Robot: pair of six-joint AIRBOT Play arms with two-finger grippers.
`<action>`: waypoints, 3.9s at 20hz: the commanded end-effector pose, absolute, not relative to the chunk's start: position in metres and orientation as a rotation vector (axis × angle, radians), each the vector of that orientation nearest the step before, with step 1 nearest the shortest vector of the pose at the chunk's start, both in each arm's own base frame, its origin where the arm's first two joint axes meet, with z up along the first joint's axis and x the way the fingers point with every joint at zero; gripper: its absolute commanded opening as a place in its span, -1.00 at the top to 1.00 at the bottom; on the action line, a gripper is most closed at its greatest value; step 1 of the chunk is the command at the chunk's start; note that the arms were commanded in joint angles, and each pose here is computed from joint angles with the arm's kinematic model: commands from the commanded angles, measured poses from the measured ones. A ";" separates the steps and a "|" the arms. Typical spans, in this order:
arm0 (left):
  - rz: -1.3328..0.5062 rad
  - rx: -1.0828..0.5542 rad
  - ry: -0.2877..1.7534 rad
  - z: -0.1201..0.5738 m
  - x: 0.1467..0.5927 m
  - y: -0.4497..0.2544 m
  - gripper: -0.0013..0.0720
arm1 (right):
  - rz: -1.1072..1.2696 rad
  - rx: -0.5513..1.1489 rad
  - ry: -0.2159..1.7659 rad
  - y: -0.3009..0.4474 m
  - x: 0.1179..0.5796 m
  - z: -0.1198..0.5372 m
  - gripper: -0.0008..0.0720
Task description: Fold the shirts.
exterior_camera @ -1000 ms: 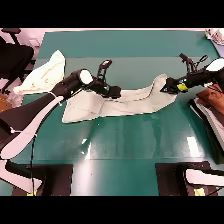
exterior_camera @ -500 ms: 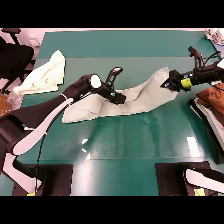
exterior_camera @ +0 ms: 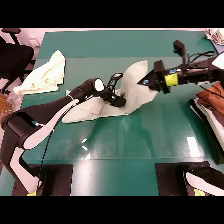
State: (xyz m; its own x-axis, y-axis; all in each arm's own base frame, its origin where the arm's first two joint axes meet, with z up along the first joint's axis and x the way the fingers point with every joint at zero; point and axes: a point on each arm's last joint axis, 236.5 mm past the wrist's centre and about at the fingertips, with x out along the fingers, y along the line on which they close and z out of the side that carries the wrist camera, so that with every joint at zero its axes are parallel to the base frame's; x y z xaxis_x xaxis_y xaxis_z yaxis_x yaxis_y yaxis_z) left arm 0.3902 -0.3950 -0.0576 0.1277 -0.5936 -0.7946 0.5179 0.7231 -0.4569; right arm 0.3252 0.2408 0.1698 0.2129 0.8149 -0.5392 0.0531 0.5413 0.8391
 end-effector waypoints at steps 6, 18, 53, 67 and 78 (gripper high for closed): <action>-0.886 0.179 1.171 0.050 0.377 -0.370 0.89 | 0.653 0.879 1.326 0.269 0.320 0.156 0.93; -0.009 0.251 1.099 0.208 0.383 -0.074 0.89 | 0.835 0.866 1.171 0.412 0.341 0.185 0.93; -0.007 0.063 1.112 0.213 0.364 -0.051 0.89 | 0.681 0.729 1.173 0.323 0.341 -0.032 -0.96; -0.018 0.052 1.112 0.213 0.364 -0.054 0.89 | 0.814 0.699 0.618 0.364 0.446 0.215 0.95; -0.118 -0.026 1.099 0.215 0.365 -0.083 0.89 | -0.400 0.733 0.587 -0.167 0.395 0.293 0.95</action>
State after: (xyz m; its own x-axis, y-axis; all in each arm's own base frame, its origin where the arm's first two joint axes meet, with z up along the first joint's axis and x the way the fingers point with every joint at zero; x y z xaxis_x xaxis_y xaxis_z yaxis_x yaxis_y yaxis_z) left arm 0.3647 -0.0778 0.2147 0.4465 -0.0862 -0.8906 0.0873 0.9948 -0.0524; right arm 0.4537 -0.0509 0.2830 0.8152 0.1170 -0.5672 0.2723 0.7870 0.5537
